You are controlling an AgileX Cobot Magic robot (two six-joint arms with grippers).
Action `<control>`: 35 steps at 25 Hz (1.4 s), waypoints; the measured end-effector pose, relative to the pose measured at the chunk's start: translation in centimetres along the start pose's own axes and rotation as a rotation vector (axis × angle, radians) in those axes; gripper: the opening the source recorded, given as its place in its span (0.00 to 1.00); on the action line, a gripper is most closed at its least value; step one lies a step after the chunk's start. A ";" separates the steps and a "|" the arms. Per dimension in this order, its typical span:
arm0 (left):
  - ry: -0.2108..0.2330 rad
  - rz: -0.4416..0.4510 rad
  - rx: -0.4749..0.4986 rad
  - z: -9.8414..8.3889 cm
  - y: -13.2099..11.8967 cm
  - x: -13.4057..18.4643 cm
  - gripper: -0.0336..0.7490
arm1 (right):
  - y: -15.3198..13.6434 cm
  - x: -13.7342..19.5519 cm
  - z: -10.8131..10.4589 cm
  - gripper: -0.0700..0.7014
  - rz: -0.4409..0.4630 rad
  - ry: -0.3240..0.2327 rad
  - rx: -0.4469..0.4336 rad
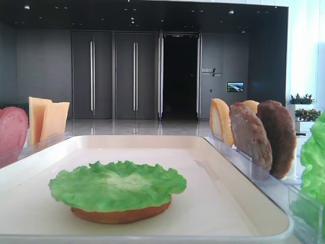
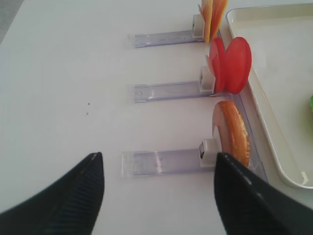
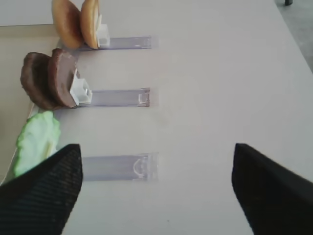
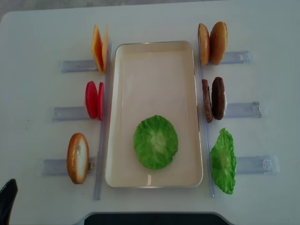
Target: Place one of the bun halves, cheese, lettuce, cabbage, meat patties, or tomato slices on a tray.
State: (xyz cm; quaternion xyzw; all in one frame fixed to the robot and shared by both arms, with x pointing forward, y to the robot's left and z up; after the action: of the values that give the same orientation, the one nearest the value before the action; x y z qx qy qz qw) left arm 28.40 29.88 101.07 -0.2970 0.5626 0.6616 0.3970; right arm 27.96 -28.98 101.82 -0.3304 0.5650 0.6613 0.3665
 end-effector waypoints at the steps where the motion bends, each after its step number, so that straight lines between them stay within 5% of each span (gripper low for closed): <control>1: 0.000 0.000 0.000 0.0 0.0 0.0 0.73 | 0.0 0.0 0.1 0.85 0.001 0.008 -0.008; 35: 0.000 0.000 0.000 0.0 0.0 0.0 0.73 | 0.0 0.0 0.3 0.85 0.002 0.025 -0.022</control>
State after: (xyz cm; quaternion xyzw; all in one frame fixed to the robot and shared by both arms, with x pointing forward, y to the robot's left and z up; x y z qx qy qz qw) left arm 28.40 29.88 101.07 -0.2970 0.5626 0.6616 0.3970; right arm 27.93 -28.64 101.84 -0.3420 0.5624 0.6639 0.3550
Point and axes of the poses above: a point on each arm's last joint axis where the gripper is mounted, y pointing back along that axis away from the gripper, z along the wrist's bending axis when the last joint is at zero, x = y × z, the point moved 6 cm from there along -y, pointing out along that axis toward the gripper, and after that the axes turned 7 degrees about -y, right-handed, at the moved point
